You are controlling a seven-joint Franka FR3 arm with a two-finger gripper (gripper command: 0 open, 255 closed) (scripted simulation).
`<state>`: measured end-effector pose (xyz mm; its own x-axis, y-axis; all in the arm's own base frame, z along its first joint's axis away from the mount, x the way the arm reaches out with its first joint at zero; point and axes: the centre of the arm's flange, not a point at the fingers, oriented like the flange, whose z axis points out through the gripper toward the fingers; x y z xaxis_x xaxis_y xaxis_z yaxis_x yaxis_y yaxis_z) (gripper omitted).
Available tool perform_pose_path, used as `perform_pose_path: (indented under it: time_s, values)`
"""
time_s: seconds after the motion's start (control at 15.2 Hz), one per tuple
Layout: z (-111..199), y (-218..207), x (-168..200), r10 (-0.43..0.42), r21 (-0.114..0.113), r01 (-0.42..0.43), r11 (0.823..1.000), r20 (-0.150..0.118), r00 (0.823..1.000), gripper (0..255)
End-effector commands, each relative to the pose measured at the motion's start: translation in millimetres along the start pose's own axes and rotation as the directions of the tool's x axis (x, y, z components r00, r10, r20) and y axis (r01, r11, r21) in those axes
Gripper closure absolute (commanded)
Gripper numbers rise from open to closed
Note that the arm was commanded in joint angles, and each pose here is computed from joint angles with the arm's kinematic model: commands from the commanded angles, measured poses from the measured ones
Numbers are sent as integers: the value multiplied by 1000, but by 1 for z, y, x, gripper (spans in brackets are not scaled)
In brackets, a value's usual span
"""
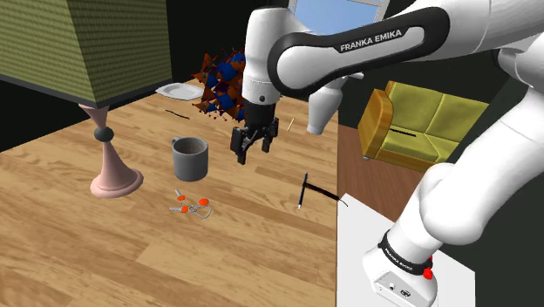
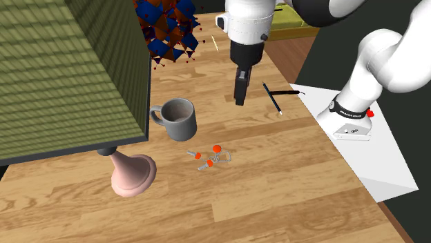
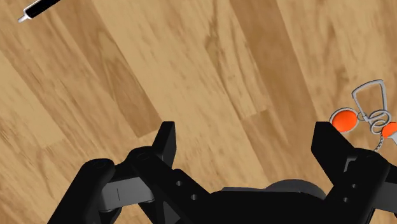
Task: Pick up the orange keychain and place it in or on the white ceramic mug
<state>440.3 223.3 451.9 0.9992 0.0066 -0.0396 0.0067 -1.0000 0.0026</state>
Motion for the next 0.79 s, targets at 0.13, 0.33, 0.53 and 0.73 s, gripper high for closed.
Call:
perform_pose_path:
  time_s: [0.13, 0.33, 0.53, 0.73]
  values:
    - [19, -44, 26, -18, -1, 18, 1000, -9, 1000, 0]
    - [34, -76, 45, -32, -2, 32, 999, -16, 999, 0]
    - [48, -107, 63, -46, -4, 46, 999, -23, 999, 0]
    - [63, -139, 81, -60, -6, 60, 998, -30, 998, 0]
